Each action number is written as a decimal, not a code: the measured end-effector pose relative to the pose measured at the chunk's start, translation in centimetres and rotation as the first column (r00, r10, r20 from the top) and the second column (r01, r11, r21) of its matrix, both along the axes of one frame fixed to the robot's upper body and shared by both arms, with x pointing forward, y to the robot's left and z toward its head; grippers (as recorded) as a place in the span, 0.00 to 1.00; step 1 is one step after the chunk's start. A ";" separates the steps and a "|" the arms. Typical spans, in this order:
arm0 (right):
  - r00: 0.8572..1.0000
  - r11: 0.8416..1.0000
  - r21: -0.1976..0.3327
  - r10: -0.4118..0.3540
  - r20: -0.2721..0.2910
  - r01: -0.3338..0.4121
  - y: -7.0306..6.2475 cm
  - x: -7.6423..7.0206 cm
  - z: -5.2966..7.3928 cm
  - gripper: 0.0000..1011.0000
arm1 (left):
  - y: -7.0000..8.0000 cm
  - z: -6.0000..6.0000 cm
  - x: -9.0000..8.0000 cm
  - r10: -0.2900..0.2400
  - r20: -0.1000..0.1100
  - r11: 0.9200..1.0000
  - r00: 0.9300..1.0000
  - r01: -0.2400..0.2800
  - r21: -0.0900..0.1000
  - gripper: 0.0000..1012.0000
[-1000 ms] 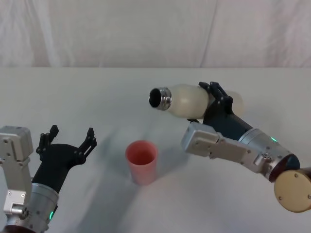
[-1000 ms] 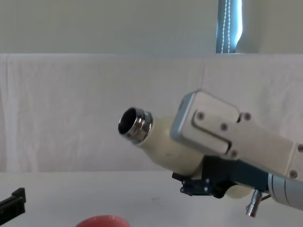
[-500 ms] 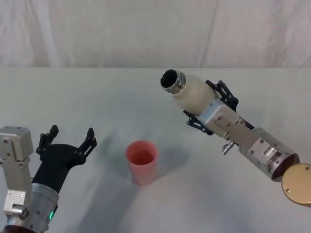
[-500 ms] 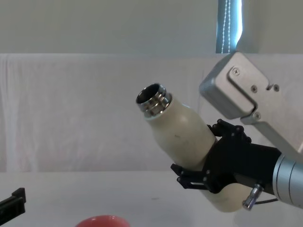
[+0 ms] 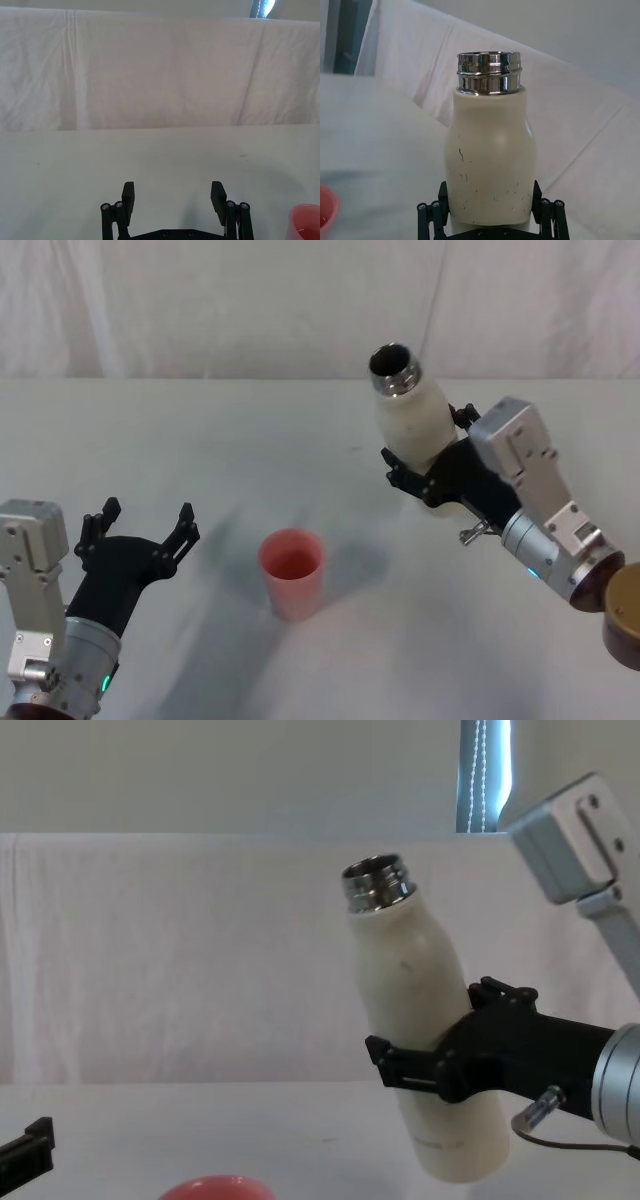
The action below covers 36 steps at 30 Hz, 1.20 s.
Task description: Grasp the thermos with one hand and pour water into the cup lid.
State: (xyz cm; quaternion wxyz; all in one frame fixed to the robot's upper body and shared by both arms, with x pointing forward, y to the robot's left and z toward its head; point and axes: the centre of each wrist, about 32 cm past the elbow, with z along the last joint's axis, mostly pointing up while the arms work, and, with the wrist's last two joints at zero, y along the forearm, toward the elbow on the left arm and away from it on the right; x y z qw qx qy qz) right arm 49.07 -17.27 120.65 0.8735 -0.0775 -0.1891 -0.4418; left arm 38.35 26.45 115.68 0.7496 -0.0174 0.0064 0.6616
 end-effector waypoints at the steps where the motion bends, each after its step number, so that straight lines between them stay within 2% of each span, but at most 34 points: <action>1: 1.000 1.000 0.018 0.001 -0.012 0.000 -0.1 0.0 0.0 0.94 | 0.0 0.0 0.0 0.000 0.000 1.000 1.000 0.000 0.000 0.99; 6: 0.998 0.996 0.093 0.007 -0.060 -0.001 -0.4 0.2 0.0 0.94 | 0.0 0.0 0.0 0.000 0.000 1.000 1.000 0.000 0.000 0.99; 13: 0.989 0.979 0.204 0.034 -0.145 -0.003 -0.8 0.5 -0.1 0.94 | 0.0 0.0 0.0 0.000 0.000 1.000 1.000 0.000 0.000 0.99; 22: 0.977 0.956 0.293 0.065 -0.203 -0.003 -1.0 0.7 -0.4 0.94 | 0.0 0.0 0.0 0.000 0.000 1.000 1.000 0.000 0.000 0.99; 27: 0.975 0.949 0.314 0.069 -0.210 0.000 -1.1 0.8 -0.6 0.94 | 0.0 0.0 0.0 0.000 0.000 1.000 1.000 0.000 0.000 0.99; 36: 0.981 0.953 0.302 0.046 -0.191 0.014 -1.1 0.8 -0.9 0.94 | 0.0 0.0 0.0 0.000 0.000 1.000 1.000 0.000 0.000 0.99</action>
